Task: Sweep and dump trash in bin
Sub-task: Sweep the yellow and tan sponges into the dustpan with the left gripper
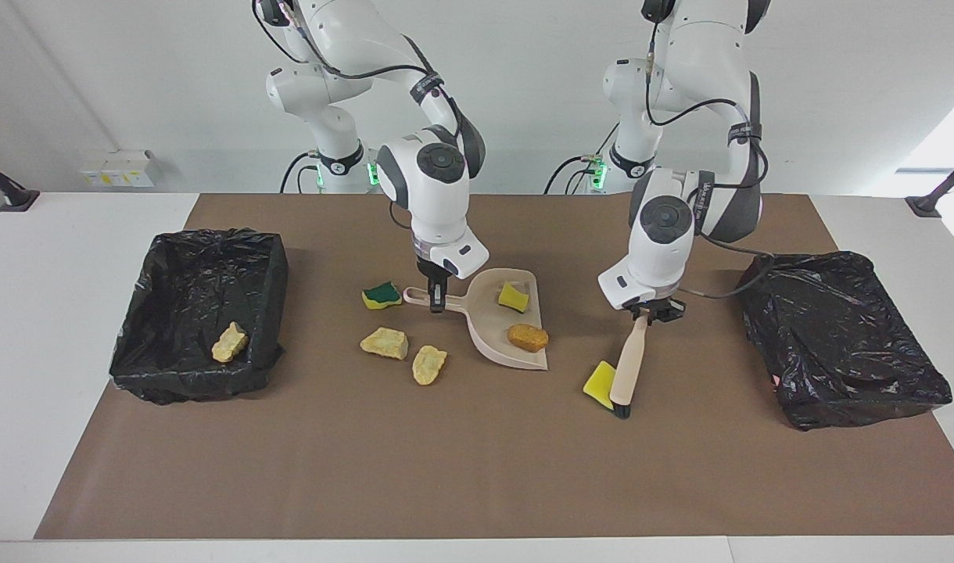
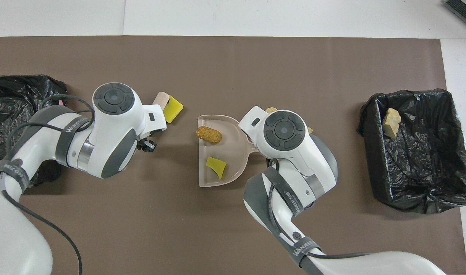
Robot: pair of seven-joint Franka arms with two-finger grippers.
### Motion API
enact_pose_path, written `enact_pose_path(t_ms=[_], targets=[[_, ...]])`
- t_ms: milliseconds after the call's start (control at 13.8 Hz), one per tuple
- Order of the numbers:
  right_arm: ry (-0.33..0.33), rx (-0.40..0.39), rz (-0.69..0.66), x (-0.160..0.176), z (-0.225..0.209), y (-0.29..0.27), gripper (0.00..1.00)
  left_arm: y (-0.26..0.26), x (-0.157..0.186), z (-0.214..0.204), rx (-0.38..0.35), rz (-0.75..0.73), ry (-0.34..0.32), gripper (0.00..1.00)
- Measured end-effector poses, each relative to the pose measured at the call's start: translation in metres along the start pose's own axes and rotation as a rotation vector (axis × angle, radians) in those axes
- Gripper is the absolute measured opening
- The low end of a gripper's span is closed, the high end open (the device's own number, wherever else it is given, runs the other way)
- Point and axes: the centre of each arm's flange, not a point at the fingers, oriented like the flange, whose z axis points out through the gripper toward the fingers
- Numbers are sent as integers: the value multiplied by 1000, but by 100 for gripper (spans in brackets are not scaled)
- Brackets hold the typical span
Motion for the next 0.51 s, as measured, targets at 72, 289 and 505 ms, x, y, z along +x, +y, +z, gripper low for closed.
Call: enact_pose_path(t_ms=[72,289,505], targets=[[2,-3,-1,1,0,0,31,19,-4,-2,-3,20,-9,26],[15,-21,-4,4,6,2,31,62,-20,-2,-4,62,-33,26],[38,-52,-8,10,16,6,31,80,-38,-8,-36,70,-74,26]])
